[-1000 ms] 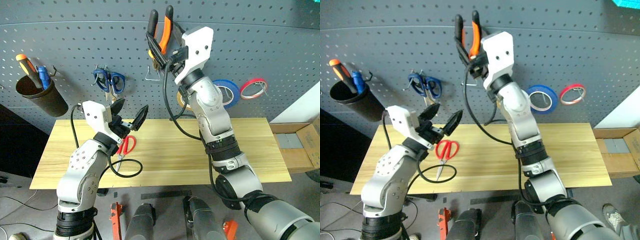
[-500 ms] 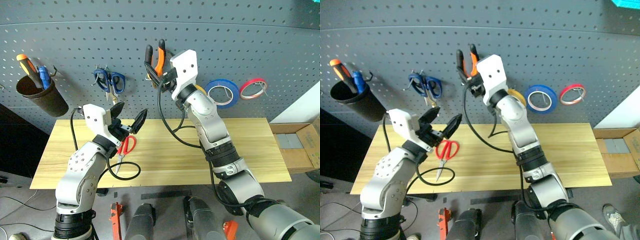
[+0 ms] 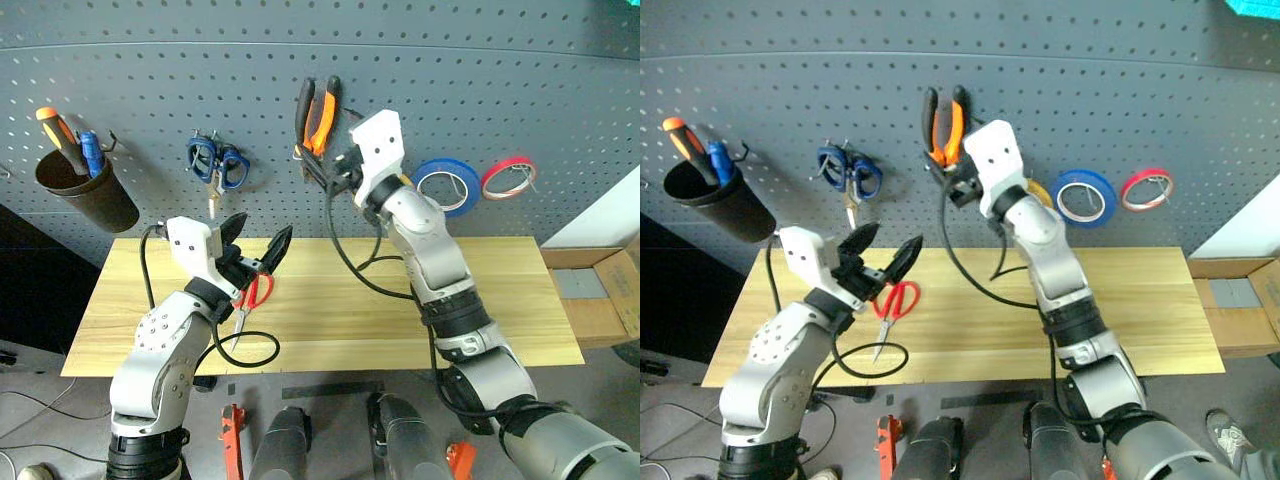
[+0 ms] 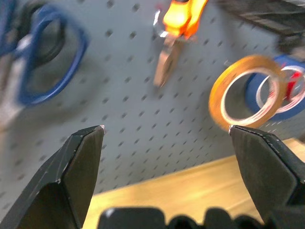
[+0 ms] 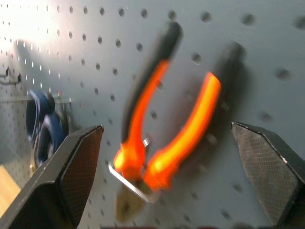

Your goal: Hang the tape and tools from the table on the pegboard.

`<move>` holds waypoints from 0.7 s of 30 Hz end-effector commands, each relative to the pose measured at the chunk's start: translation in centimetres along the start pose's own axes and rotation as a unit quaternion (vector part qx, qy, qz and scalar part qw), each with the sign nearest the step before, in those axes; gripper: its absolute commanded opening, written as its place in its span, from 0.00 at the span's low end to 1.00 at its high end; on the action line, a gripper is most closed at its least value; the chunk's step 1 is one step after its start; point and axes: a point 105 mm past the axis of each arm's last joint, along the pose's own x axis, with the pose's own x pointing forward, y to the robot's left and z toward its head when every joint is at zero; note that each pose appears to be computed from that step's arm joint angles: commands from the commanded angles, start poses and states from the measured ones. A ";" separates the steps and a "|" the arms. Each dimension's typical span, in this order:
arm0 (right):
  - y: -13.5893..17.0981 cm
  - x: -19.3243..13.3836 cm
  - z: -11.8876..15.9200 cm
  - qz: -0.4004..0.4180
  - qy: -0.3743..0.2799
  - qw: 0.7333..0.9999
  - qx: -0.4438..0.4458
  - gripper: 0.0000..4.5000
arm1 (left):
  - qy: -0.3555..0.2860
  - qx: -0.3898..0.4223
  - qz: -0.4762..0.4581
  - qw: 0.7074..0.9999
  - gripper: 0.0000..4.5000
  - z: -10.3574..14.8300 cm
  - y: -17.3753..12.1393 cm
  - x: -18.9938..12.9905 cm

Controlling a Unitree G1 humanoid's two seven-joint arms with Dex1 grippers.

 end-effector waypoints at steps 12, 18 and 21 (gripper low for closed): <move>7.1 -12.1 -2.5 0.262 0.072 0.959 0.079 0.99 | 0.156 0.025 0.183 0.970 1.00 -8.5 2.6 -4.5; 10.1 -14.4 -4.8 0.331 0.069 0.936 0.095 0.99 | 0.243 0.038 0.217 0.945 1.00 -12.7 5.0 -5.6; 10.9 -14.6 -5.3 0.352 0.063 0.930 0.091 0.99 | 0.278 0.024 0.219 0.935 1.00 -14.5 5.5 -6.0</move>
